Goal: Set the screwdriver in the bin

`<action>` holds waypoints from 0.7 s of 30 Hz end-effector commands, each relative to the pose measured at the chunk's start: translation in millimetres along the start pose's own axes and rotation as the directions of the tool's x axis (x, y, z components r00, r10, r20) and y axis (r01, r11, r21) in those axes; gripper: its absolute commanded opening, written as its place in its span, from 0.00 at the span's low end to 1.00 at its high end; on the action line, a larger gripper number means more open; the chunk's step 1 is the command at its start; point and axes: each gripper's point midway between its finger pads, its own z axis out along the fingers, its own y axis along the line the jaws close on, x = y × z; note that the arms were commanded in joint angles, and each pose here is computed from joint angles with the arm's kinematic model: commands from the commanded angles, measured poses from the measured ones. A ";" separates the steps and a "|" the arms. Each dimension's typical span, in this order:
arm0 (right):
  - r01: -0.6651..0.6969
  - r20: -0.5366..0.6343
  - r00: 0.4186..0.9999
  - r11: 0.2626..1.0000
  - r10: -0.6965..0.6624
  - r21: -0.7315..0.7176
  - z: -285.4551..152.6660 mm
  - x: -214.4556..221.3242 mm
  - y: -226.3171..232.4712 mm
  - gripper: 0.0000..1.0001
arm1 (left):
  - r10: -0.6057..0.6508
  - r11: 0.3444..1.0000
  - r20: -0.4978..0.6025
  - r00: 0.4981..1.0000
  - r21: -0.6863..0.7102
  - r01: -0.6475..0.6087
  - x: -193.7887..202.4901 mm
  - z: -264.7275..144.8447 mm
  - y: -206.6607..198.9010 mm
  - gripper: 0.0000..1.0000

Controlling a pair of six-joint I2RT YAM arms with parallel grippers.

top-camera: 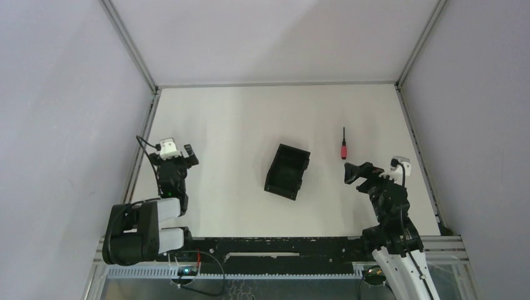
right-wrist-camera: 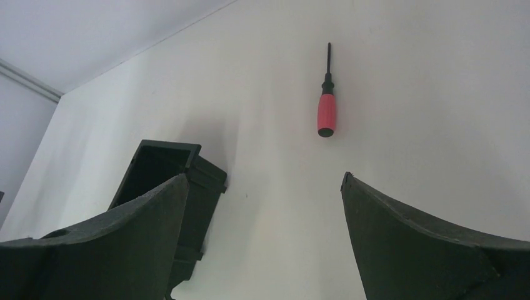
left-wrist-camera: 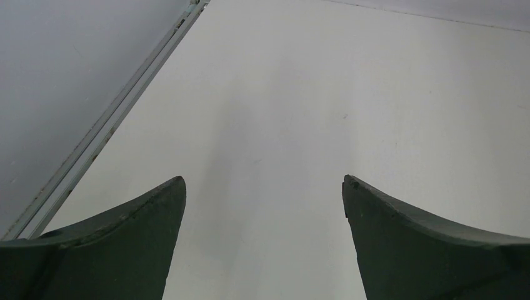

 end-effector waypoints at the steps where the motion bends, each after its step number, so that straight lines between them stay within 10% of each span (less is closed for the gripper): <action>1: -0.037 0.059 0.998 0.999 0.036 0.017 -1.6 -15.6 0.7 1.00 | 0.003 1.000 0.078 0.997 0.005 -0.004 -27.9 10.1 -3.7 1.00; 14: 0.198 0.273 0.953 0.953 -0.133 -0.230 -24.6 -145.0 95.6 1.00 | 0.003 1.000 0.078 0.997 0.004 -0.004 -27.9 10.1 -3.4 1.00; 21: 0.300 -0.201 0.942 0.942 -0.269 0.148 50.5 -182.3 73.9 1.00 | 0.002 1.000 0.079 0.997 0.004 -0.003 -28.2 10.0 -3.5 1.00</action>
